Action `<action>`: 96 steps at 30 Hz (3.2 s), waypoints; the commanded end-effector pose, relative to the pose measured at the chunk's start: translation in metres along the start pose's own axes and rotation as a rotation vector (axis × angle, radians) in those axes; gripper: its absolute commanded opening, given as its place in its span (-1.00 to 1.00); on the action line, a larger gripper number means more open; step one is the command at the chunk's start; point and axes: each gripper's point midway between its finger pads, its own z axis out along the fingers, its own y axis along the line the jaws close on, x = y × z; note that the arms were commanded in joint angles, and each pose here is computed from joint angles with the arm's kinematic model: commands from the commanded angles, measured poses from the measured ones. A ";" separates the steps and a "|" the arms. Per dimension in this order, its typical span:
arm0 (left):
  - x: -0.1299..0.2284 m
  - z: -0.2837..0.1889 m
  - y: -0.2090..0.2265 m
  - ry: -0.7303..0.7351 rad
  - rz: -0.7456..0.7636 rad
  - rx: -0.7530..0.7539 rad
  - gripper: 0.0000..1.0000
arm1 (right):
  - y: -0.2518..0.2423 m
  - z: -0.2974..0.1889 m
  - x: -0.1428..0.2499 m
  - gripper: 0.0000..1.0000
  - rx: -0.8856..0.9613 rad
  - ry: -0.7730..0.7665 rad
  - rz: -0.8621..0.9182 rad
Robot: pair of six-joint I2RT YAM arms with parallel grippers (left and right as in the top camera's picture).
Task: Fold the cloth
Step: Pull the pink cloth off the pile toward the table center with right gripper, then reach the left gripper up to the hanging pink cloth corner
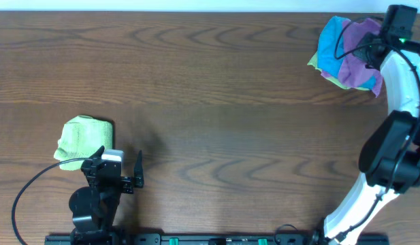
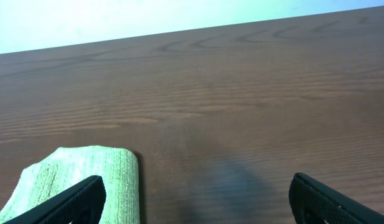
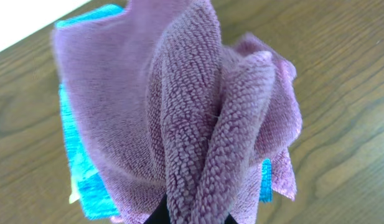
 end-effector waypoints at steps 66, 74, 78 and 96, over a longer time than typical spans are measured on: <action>0.010 0.003 -0.001 0.024 0.017 0.002 0.91 | 0.277 -0.260 0.268 -0.98 -0.693 0.267 -0.808; 0.010 0.003 -0.001 0.023 0.017 0.002 0.90 | 0.290 -0.211 0.297 -0.98 -0.664 0.321 -0.789; 0.010 0.003 -0.001 0.023 0.017 0.002 0.91 | 0.300 -0.185 0.303 -0.97 -0.645 0.315 -0.784; 0.010 0.003 -0.002 0.024 -0.188 0.007 0.90 | 0.281 -0.092 0.236 0.98 -0.322 0.053 -0.695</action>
